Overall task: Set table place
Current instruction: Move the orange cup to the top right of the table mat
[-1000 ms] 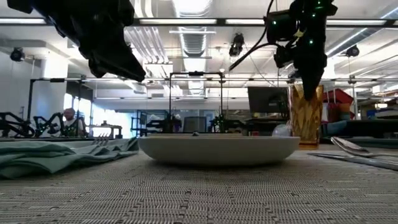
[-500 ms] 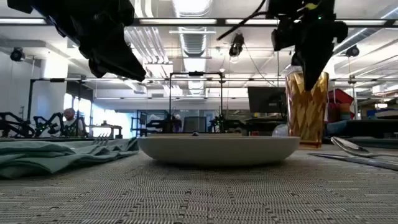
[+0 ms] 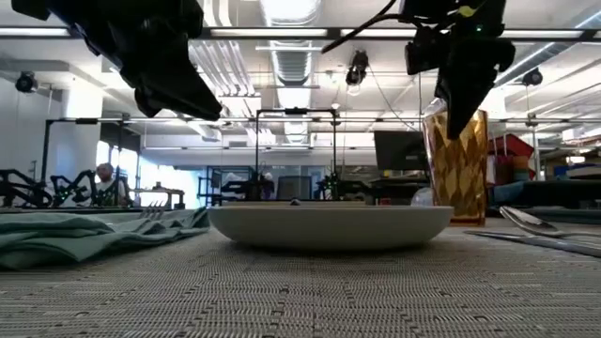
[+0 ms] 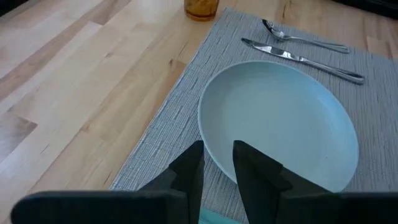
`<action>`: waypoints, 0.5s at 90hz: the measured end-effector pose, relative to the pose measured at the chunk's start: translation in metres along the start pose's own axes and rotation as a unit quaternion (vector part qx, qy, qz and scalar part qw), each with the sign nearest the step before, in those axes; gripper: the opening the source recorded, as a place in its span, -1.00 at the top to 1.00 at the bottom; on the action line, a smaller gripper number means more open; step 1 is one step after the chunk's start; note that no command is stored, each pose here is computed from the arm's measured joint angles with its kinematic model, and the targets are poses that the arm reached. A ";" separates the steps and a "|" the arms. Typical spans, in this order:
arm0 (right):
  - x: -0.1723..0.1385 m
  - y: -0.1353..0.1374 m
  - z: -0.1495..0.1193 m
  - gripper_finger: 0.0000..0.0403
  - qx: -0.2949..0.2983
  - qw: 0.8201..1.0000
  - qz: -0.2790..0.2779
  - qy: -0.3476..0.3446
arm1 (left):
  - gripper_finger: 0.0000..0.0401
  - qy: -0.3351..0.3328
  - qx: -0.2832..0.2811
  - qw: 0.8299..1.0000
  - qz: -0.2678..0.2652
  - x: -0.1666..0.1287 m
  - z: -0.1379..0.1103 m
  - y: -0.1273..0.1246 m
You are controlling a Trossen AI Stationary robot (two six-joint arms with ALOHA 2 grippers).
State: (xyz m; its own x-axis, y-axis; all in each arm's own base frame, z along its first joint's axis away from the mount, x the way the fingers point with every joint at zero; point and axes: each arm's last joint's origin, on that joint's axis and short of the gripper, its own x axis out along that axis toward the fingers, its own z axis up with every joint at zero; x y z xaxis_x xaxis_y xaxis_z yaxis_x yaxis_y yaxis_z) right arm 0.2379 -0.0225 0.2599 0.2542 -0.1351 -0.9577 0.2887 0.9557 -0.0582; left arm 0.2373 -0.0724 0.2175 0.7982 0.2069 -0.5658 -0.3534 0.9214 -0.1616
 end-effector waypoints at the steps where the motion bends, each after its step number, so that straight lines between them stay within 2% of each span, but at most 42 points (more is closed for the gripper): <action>1: 0.000 0.000 0.000 0.74 -0.001 1.000 0.000 0.000 | 0.64 0.000 0.000 1.000 0.000 0.000 0.000 0.000; 25: -0.006 -0.001 0.003 0.37 -0.004 1.000 -0.007 -0.007 | 0.64 0.000 0.000 1.000 0.000 0.000 0.000 0.000; 45: -0.048 -0.004 0.014 0.08 -0.007 1.000 -0.005 -0.019 | 0.64 0.000 -0.003 1.000 0.000 0.000 0.000 0.000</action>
State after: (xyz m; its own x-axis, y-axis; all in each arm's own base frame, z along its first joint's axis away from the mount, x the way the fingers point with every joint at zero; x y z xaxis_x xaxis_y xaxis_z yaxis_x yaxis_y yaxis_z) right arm 0.2373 -0.0229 0.3096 0.2857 -0.1548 -0.9457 0.2785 0.9577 -0.0727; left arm 0.2372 -0.0724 0.2174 0.7977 0.2071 -0.5664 -0.3569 0.9192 -0.1665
